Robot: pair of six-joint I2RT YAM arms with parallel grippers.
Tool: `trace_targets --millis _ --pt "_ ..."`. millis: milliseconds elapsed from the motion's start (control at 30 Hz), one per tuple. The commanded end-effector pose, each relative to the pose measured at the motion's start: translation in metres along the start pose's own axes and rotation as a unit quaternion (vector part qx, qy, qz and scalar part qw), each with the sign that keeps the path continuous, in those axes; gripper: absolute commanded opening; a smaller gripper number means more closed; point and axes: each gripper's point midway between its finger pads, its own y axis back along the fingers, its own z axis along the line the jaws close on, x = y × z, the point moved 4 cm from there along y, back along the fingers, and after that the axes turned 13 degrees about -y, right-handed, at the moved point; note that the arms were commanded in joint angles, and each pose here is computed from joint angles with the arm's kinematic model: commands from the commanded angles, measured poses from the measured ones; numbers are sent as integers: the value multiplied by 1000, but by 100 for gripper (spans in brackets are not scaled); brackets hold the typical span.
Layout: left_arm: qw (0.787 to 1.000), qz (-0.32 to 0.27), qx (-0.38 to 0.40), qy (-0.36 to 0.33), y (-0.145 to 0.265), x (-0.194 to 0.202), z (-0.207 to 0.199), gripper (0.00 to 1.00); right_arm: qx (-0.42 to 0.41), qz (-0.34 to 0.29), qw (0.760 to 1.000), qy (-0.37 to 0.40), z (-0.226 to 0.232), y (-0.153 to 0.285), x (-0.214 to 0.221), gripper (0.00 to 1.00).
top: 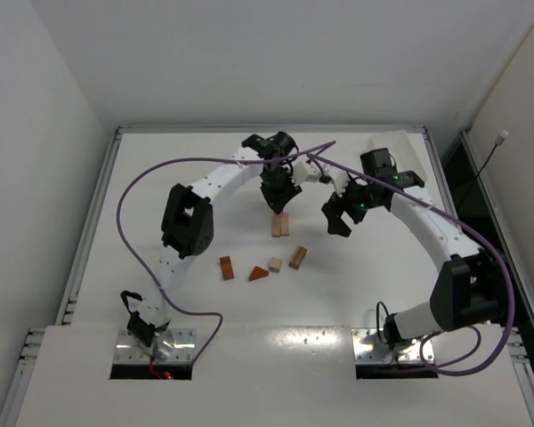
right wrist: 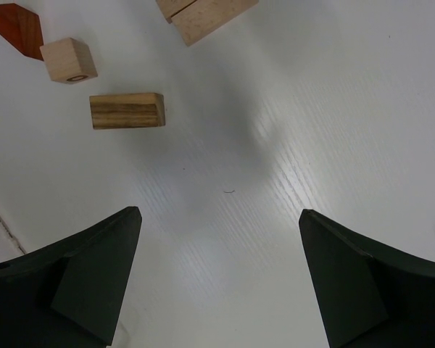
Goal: Build the wood block tower
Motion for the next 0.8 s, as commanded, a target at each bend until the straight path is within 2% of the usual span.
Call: trace_targets --millis 0,333,767 --pt "999 -14 25 -29 1 -9 -5 21 -7 -28 1000 0 3 8 -6 89" --pt "998 -12 44 -43 -11 -9 -10 21 -11 -34 999 -7 2 11 -3 89" --pt "996 -13 43 -79 -16 -17 -8 21 -12 -37 999 -19 -2 14 0 94"
